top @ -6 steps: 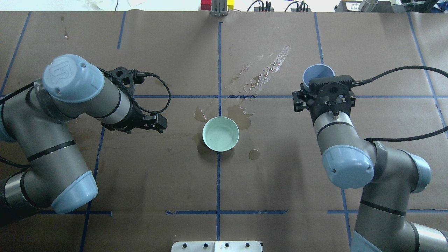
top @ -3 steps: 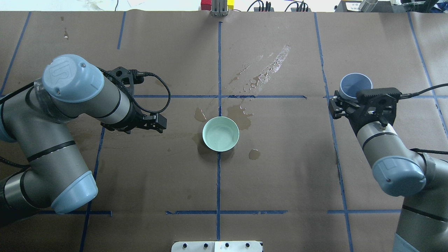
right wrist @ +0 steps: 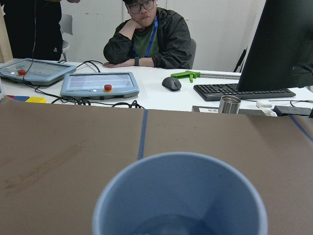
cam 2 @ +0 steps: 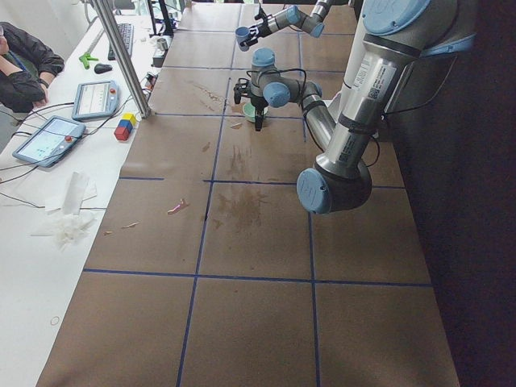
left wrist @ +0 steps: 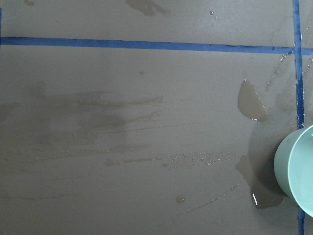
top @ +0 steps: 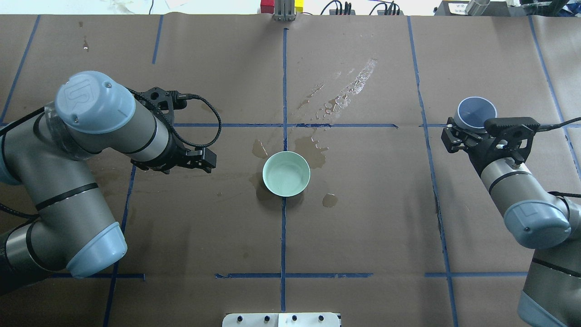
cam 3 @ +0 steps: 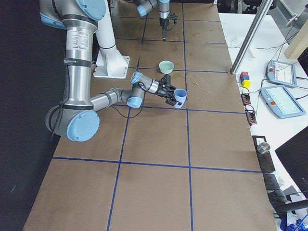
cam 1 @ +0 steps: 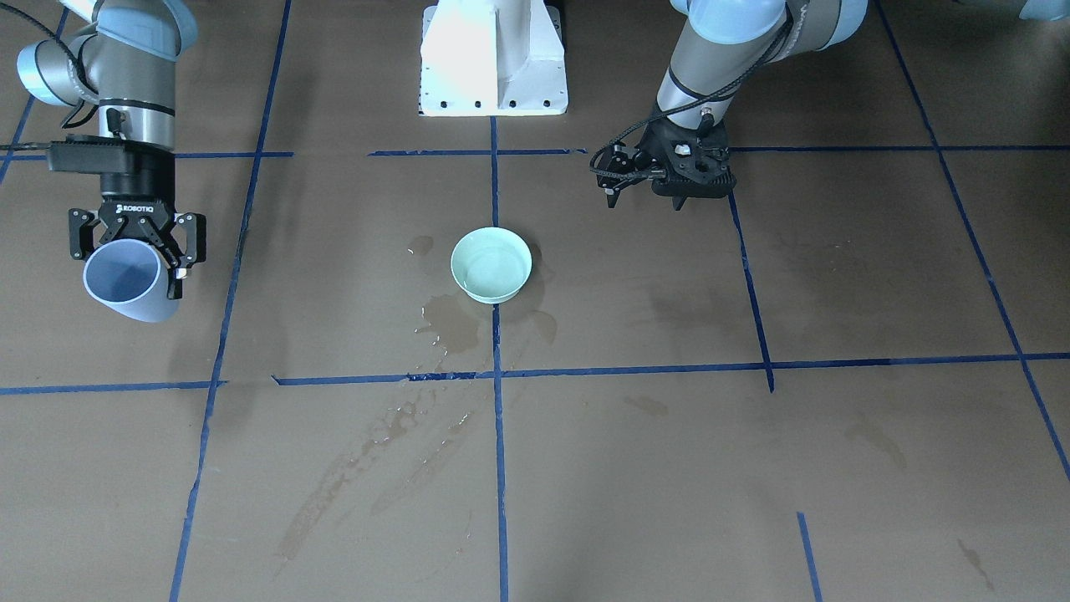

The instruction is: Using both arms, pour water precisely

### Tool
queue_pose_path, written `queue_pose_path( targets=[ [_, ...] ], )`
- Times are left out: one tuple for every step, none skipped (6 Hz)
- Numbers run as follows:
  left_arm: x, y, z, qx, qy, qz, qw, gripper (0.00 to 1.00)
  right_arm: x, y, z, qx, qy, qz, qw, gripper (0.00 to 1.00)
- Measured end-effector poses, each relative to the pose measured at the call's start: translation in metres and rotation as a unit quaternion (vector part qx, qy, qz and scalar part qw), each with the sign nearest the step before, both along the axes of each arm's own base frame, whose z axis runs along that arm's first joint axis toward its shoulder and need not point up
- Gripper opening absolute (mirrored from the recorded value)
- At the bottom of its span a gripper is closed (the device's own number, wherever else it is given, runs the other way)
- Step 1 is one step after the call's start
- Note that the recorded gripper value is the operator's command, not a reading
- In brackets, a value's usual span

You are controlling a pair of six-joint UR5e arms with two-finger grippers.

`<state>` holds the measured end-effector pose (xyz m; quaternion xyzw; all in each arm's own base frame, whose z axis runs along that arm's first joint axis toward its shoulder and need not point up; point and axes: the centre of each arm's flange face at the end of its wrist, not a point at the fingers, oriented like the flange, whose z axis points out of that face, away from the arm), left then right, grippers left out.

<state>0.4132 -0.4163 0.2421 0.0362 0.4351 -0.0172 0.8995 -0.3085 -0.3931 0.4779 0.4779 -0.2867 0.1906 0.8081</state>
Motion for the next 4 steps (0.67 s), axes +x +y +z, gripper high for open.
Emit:
queue_pose_path(
  targets=[
    [0.0,0.0,0.0,0.0,0.0,0.0,1.0,1.0,0.011,-0.003,0.024,0.0,-0.011,0.0,0.9999,0.02],
    [0.001,0.0,0.0,0.0,0.0,0.0,1.0,1.0,0.02,-0.007,0.052,-0.002,-0.016,0.0,0.9999,0.03],
    [0.001,0.0,0.0,0.0,0.0,0.0,1.0,1.0,0.027,-0.011,0.081,-0.006,-0.017,-0.001,0.9998,0.06],
    [0.001,0.0,0.0,0.0,0.0,0.0,1.0,1.0,0.032,-0.014,0.105,-0.011,-0.016,-0.004,0.9998,0.08]
  ],
)
